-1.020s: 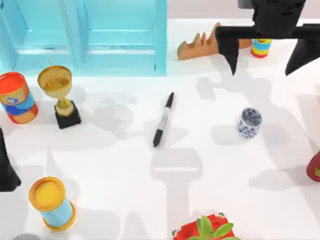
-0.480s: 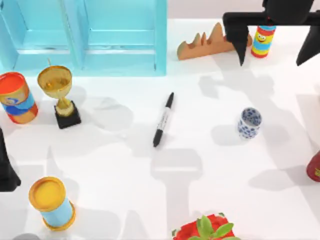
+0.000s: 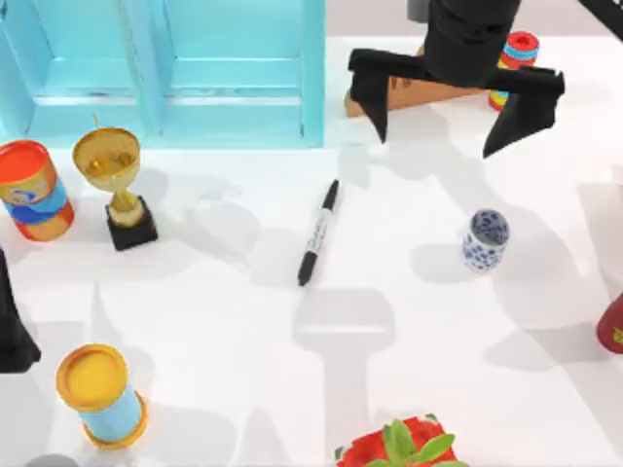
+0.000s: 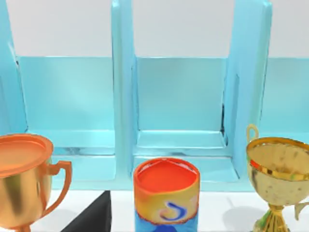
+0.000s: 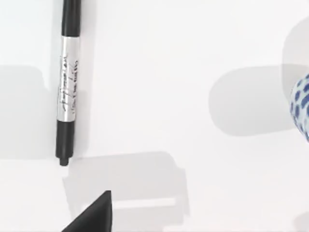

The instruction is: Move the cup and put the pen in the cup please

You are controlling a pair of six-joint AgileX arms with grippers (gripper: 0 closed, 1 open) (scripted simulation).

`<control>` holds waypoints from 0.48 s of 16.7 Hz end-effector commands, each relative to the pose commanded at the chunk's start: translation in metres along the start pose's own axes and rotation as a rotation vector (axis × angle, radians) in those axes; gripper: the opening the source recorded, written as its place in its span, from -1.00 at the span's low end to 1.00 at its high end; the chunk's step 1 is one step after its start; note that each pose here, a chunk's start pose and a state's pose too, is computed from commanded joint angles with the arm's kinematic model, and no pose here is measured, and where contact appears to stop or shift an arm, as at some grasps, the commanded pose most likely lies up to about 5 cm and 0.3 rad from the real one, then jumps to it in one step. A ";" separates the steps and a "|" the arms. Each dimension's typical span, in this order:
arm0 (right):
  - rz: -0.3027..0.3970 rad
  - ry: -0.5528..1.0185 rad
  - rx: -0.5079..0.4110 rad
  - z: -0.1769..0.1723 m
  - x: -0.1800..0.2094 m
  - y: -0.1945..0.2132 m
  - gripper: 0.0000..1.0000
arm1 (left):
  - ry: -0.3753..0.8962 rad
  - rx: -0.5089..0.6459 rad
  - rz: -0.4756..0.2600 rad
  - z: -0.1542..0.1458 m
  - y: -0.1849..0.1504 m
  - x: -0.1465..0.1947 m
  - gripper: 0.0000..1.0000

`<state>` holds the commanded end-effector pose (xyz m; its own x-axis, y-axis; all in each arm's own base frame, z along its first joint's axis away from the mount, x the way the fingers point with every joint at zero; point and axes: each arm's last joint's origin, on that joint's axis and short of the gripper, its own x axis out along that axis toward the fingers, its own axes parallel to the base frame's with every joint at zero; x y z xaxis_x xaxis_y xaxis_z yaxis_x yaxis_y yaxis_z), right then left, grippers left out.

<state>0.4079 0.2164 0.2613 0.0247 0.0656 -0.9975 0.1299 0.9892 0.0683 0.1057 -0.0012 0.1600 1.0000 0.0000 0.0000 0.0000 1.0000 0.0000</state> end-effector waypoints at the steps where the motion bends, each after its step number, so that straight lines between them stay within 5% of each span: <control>1: 0.014 -0.002 0.025 0.000 0.013 0.012 1.00 | 0.000 0.000 0.000 0.000 0.000 0.000 1.00; 8: 0.089 0.005 0.146 -0.010 0.082 0.071 1.00 | 0.000 0.000 0.000 0.000 0.000 0.000 1.00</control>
<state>0.4097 0.2934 0.1845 0.0375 0.1534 -0.9875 0.2704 0.9497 0.1578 0.1057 -0.0012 0.1600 1.0000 0.0000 0.0000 0.0000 1.0000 0.0000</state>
